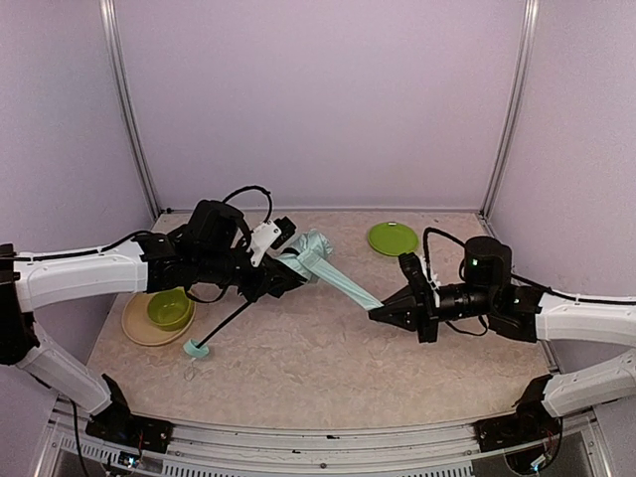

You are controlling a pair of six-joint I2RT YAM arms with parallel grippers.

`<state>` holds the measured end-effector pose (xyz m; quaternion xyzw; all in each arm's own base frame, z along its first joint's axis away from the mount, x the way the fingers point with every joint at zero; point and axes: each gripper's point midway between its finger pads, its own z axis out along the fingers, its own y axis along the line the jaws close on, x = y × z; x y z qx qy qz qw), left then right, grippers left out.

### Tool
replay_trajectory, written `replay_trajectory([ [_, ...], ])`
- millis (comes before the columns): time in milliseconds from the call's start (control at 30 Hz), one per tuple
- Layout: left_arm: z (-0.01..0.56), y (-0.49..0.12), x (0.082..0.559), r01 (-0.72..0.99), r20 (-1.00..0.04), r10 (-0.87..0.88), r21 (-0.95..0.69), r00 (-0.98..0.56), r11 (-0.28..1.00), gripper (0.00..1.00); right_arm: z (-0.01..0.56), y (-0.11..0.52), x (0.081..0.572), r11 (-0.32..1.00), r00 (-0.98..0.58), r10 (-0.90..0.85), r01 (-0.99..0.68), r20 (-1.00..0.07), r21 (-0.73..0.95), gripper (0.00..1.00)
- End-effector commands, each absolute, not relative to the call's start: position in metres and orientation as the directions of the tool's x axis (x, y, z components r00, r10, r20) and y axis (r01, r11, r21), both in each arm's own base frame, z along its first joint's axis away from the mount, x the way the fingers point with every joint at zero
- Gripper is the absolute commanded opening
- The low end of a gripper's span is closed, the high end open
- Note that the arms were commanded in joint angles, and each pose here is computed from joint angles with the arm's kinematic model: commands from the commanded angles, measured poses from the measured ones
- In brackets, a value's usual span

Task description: Put away the umbrella

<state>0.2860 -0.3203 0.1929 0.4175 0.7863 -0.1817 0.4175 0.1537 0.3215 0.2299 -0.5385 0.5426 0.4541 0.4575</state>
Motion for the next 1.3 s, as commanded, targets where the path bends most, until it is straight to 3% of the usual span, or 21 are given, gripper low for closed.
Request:
replay_trajectory([
  [0,0.237,-0.290,0.350,0.662,-0.906,0.297,0.025,-0.303,0.749,0.00,0.203,0.327,0.119,-0.135,-0.095,-0.253,-0.982,-0.963,0.132,0.00],
  [300,0.278,-0.327,0.340,0.764,-0.950,0.146,-0.125,-0.277,0.633,0.00,0.188,0.359,0.126,-0.128,-0.063,-0.291,-0.986,-0.955,0.103,0.00],
  [400,0.305,-0.334,0.326,0.810,-0.960,0.093,-0.168,-0.263,0.562,0.00,0.163,0.356,0.137,-0.090,-0.040,-0.383,-0.993,-0.923,0.080,0.00],
  [600,0.369,-0.352,0.250,0.947,-0.991,0.026,-0.120,-0.134,0.299,0.00,0.116,0.341,0.201,0.052,-0.039,-0.494,-0.999,-0.869,0.015,0.00],
  [700,0.377,-0.365,0.197,0.990,-0.994,0.052,-0.093,-0.099,0.105,0.00,0.135,0.343,0.232,0.094,0.033,-0.432,-0.992,-0.901,-0.082,0.00],
  [867,0.361,-0.369,0.134,0.984,-0.983,0.161,-0.107,-0.083,-0.143,0.00,0.185,0.346,0.276,0.139,0.188,-0.306,-0.961,-0.933,-0.239,0.00],
  [1067,0.329,-0.383,0.110,0.964,-0.949,0.310,-0.025,0.061,-0.265,0.00,0.243,0.373,0.310,0.142,0.350,-0.170,-0.916,-0.921,-0.374,0.00],
  [1267,0.233,-0.395,0.089,0.944,-0.785,0.601,-0.065,0.152,-0.324,0.00,0.286,0.388,0.315,0.127,0.384,-0.045,-0.913,-0.922,-0.387,0.00],
])
